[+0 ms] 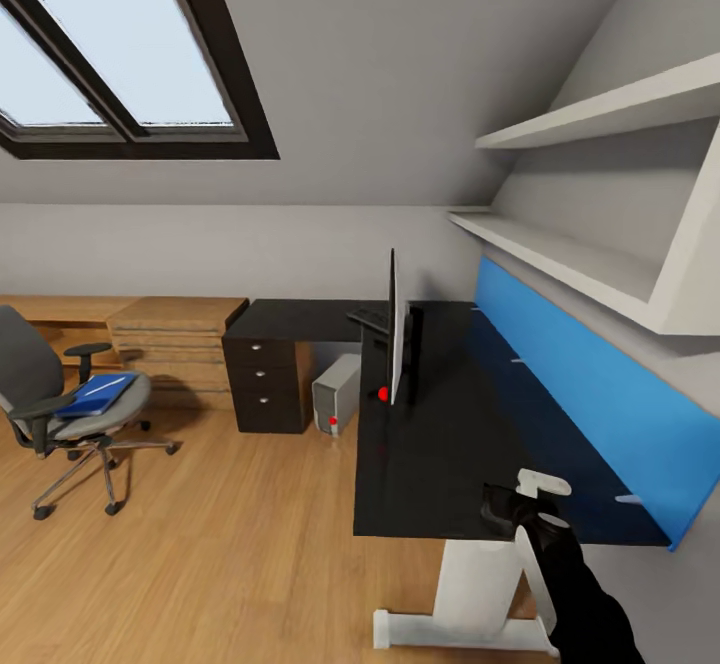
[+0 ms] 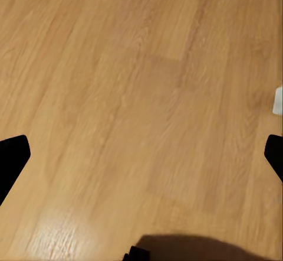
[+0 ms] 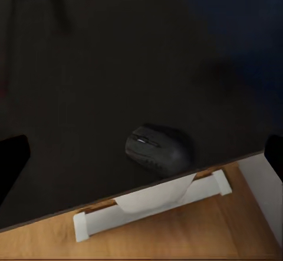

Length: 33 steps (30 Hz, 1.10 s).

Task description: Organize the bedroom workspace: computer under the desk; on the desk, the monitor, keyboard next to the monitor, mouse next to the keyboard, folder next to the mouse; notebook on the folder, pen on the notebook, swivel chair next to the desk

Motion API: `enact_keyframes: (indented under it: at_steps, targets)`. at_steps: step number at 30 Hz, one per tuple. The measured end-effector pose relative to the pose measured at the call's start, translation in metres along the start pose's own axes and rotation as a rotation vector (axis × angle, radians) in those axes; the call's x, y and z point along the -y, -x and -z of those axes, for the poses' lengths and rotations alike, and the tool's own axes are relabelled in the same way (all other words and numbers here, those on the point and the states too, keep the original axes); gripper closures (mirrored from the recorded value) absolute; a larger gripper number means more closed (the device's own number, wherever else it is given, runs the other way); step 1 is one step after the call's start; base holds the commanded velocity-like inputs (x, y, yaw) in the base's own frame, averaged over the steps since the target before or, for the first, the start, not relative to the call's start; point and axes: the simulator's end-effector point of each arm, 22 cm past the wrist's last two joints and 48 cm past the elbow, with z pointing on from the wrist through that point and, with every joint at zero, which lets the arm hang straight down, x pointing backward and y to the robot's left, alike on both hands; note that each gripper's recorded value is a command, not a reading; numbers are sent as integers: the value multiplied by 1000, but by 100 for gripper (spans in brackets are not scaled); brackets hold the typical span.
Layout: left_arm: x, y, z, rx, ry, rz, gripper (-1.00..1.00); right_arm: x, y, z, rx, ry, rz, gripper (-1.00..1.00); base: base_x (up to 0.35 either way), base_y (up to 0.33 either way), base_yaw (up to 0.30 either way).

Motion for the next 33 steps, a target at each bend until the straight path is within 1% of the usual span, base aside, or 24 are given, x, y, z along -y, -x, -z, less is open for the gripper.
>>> enact_keyframes:
  at_steps: [3,5,11,15,18,26,28,29,33]
  targets:
    - [0,0,0,0,0,0,-100,3,-8,-3,-14,-8,12,-100,92,-63,0]
    - [0,0,0,0,1,1,-100,8,-16,-7,-13,-23,41,-100,29,-20,0]
    - [-1,0,0,0,2,1,-100,6,-22,-10,-7,-23,78,-100,17,-8,0]
    - [-1,0,0,1,1,2,-100,4,-27,-12,-6,-20,90,-100,157,-2,0]
    - [-1,0,0,1,0,2,-100,2,-27,-13,7,-18,93,-100,240,0,0]
    - [-1,1,0,2,1,1,-100,3,-29,-14,10,-19,96,-100,84,0,0]
    - [-1,1,0,2,1,1,-100,3,-34,-15,0,-19,99,-100,188,0,0]
    - [-1,0,0,1,1,1,-100,9,-50,-19,-37,-26,109,-100,109,0,0]
    - [-1,2,0,5,1,2,-100,18,-70,-25,-69,-37,123,-100,60,0,0]
